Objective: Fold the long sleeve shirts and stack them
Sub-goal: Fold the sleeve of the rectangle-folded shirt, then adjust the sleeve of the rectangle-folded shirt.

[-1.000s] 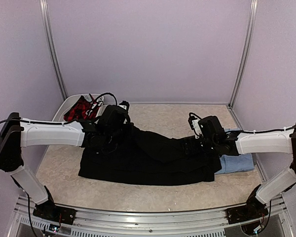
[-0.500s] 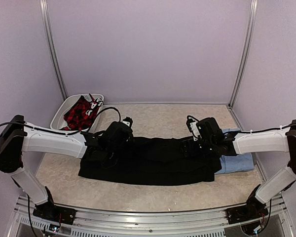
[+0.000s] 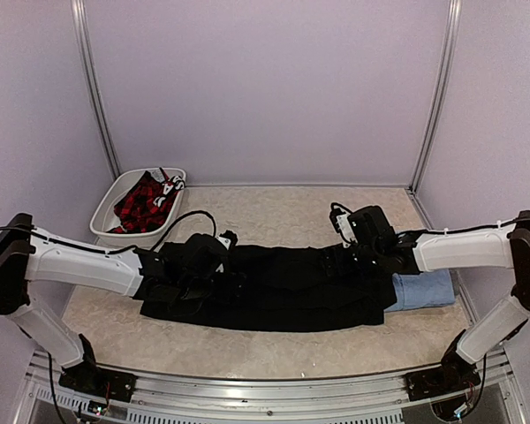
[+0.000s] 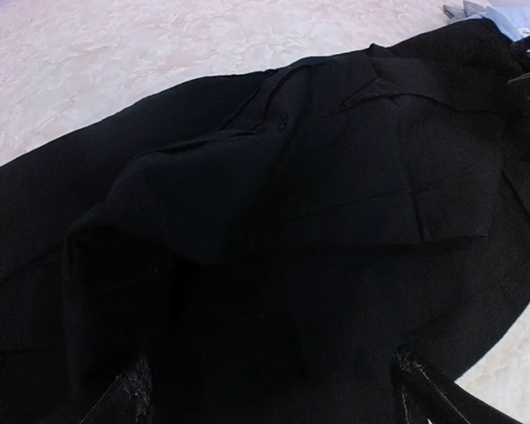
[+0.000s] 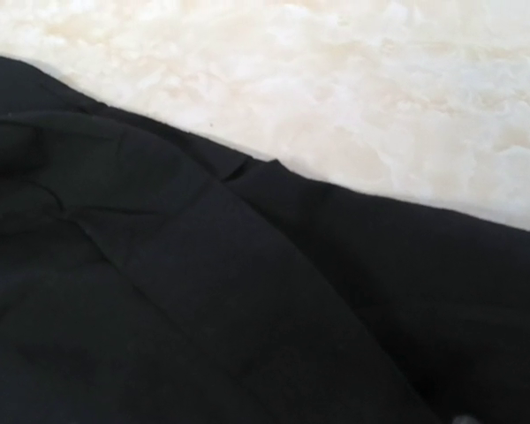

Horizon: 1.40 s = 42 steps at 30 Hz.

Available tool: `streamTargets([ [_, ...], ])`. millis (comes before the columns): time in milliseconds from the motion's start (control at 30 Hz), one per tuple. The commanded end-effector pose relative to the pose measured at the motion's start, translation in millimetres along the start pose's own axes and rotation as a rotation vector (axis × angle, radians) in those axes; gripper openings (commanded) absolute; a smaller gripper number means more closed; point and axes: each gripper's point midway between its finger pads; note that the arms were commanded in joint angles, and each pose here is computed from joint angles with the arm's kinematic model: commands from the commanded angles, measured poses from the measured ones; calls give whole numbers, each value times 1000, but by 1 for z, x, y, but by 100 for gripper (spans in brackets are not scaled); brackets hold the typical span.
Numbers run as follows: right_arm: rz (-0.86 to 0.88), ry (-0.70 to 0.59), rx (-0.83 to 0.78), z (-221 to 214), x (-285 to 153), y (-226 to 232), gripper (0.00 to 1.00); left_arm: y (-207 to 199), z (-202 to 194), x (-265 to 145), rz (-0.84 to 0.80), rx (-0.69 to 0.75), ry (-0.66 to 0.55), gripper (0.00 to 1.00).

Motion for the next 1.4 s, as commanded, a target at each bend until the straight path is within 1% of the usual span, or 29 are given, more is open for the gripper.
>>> streamTargets([
  [0,11,0,-12,9,5,1,87,-13,14,-31,-122,-16,-25,91],
  [67,23,-1,-12,11,7,4,87,-8,22,-40,-153,-75,-40,95],
  [133,33,-8,-12,15,7,6,87,-3,30,-47,-206,-156,-52,96],
  [200,50,-17,-28,20,7,10,87,7,36,-54,-264,-266,-54,97],
  [300,106,-37,-53,30,6,21,86,25,42,-60,-366,-483,-49,97],
  [367,146,-53,-70,36,6,30,86,35,38,-59,-405,-635,-14,97],
  [533,186,-98,-119,56,9,52,85,35,31,-66,-591,-911,51,97],
  [600,196,-97,-131,58,13,59,85,36,19,-69,-652,-1024,77,97],
  [667,201,-90,-139,56,16,65,84,36,17,-74,-702,-1095,90,97],
  [767,204,-73,-141,49,22,69,84,41,14,-76,-701,-1178,79,97],
  [867,205,-60,-140,43,25,71,84,50,24,-84,-724,-1251,7,97],
  [1000,202,-57,-138,40,25,71,84,50,44,-85,-751,-1256,-43,97],
  [1167,184,-51,-140,37,24,67,83,34,67,-77,-834,-1236,-21,97],
  [1267,172,-53,-142,37,23,65,83,29,67,-57,-791,-1226,15,97],
  [1367,165,-51,-141,36,21,63,83,33,67,-49,-772,-1261,6,97],
])
Point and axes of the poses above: each gripper's point midway between its finger pads, its own x axis out along the fingers, its own y axis along the line the jaws close on, z = x × y, and after that the axes turned 5 degrees about -x, right-handed
